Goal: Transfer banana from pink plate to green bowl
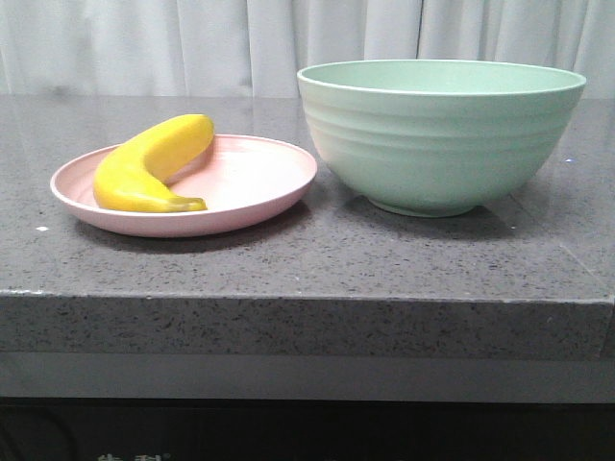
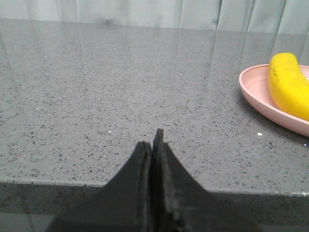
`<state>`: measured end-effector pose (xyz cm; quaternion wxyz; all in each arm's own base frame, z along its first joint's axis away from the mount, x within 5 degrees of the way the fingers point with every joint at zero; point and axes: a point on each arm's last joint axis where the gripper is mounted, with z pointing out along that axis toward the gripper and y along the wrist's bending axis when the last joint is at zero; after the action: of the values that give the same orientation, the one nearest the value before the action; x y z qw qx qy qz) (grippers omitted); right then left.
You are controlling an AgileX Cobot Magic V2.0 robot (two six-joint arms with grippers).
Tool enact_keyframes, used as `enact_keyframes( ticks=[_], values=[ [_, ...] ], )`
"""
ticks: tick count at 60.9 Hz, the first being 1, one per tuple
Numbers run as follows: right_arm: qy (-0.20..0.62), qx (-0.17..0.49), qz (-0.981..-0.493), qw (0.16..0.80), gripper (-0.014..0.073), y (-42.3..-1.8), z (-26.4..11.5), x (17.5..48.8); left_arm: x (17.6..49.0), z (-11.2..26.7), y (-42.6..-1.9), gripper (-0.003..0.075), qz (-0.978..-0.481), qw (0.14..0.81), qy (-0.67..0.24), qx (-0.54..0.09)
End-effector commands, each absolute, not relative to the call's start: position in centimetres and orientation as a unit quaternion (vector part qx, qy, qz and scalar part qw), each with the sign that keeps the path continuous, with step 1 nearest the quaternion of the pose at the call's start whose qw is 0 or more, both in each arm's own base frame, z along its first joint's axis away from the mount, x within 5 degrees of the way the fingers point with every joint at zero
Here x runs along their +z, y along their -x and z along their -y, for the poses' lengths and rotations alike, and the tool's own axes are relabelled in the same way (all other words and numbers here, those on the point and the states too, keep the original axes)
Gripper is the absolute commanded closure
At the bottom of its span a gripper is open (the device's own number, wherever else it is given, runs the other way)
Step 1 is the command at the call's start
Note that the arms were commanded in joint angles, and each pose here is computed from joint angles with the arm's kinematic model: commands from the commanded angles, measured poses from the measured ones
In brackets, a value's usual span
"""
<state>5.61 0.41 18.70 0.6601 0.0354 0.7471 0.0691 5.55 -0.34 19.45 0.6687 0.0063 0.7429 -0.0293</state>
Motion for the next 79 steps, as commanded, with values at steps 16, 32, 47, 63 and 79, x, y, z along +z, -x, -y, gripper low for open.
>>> enact_keyframes(
  ticks=[16, 32, 47, 63, 79],
  values=[
    [-0.044, 0.071, -0.692, 0.717, 0.0654, -5.5, -0.2, 20.2, 22.1, 0.1, -5.2, 0.0738, -0.64, 0.767, 0.008, -0.033],
    [-0.036, 0.077, -0.684, 0.724, 0.0654, -4.6, -0.4, 24.9, 28.8, 0.3, -4.9, 0.0738, -0.646, 0.762, 0.003, -0.037],
    [-0.034, 0.077, -0.713, 0.696, 0.0653, -6.5, -0.5, 30.8, 32.6, 0.4, -8.9, 0.0738, -0.697, 0.716, 0.003, -0.036],
    [-0.032, 0.067, -0.734, 0.675, 0.0555, -8.6, -0.5, 31.5, 32.8, 0.4, -9.8, 0.0534, -0.697, 0.716, 0.005, -0.036],
    [-0.028, 0.061, -0.727, 0.684, 0.0032, -8.6, -0.4, 31.7, 32.6, 0.4, -9.8, 0.0023, -0.693, 0.72, 0.008, -0.037]
  ],
)
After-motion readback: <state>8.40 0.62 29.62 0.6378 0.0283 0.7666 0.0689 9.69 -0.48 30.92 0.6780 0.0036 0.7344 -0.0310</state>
